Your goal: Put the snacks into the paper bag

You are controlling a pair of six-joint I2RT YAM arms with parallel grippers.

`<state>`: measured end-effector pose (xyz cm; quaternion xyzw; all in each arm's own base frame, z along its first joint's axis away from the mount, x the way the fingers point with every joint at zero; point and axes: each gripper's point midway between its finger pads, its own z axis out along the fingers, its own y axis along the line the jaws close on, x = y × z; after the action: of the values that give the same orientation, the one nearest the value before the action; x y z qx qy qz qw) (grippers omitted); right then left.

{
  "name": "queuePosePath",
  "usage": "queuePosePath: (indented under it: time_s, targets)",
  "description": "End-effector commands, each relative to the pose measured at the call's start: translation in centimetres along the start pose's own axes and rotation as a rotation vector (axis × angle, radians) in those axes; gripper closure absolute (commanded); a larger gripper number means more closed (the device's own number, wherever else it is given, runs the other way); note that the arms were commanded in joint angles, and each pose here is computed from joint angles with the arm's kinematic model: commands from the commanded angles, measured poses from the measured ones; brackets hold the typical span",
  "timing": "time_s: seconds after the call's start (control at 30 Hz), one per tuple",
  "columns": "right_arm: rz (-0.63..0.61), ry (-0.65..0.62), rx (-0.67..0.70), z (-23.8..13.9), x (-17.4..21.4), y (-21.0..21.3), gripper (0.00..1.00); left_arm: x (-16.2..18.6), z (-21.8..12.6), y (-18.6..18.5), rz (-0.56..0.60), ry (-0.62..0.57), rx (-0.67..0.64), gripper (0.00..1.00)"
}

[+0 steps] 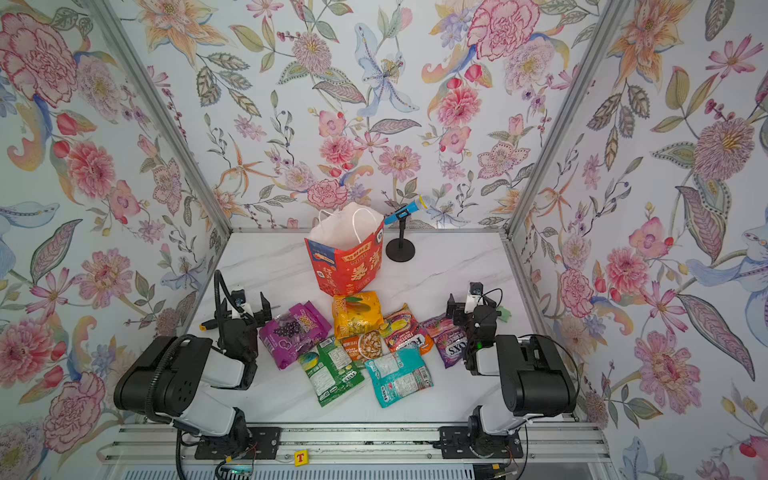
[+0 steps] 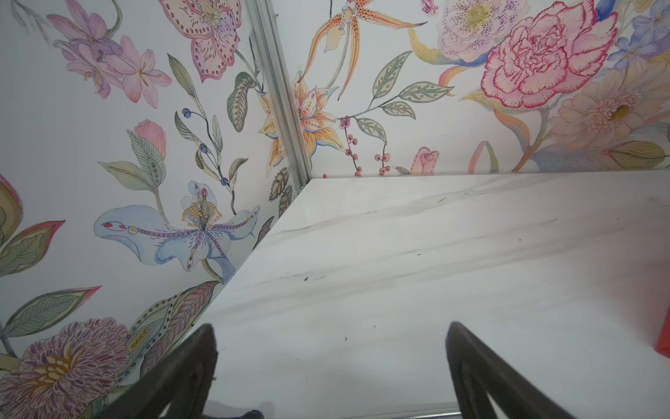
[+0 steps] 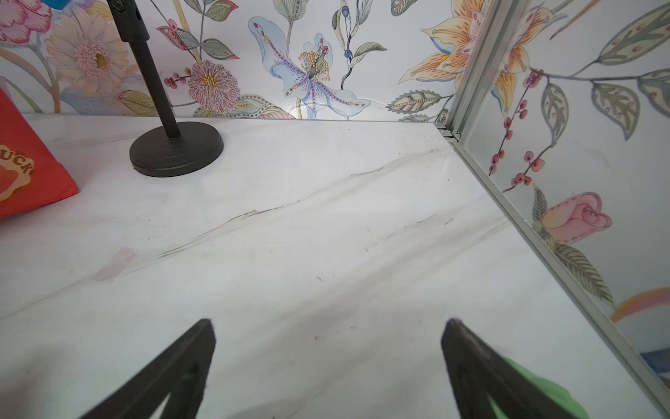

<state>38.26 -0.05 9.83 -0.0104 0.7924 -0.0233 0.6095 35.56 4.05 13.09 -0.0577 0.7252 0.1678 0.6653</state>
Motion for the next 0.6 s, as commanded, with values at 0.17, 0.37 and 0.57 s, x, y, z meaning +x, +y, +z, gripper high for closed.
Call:
queuePosePath:
  time_s: [0.17,0.37,0.57]
  targets:
    - [0.011,-0.020,-0.002,0.3,-0.9,0.0,0.01,-1.2,0.8,-1.5,0.031,-0.032,0.063,0.01]
    - [0.013,-0.018,-0.006,0.3,-0.9,0.0,0.01,-1.2,0.9,-1.6,0.027,-0.029,0.063,0.01]
    - [0.013,-0.017,-0.005,0.3,-0.8,0.0,0.01,-1.2,0.9,-1.5,0.025,-0.029,0.063,0.01]
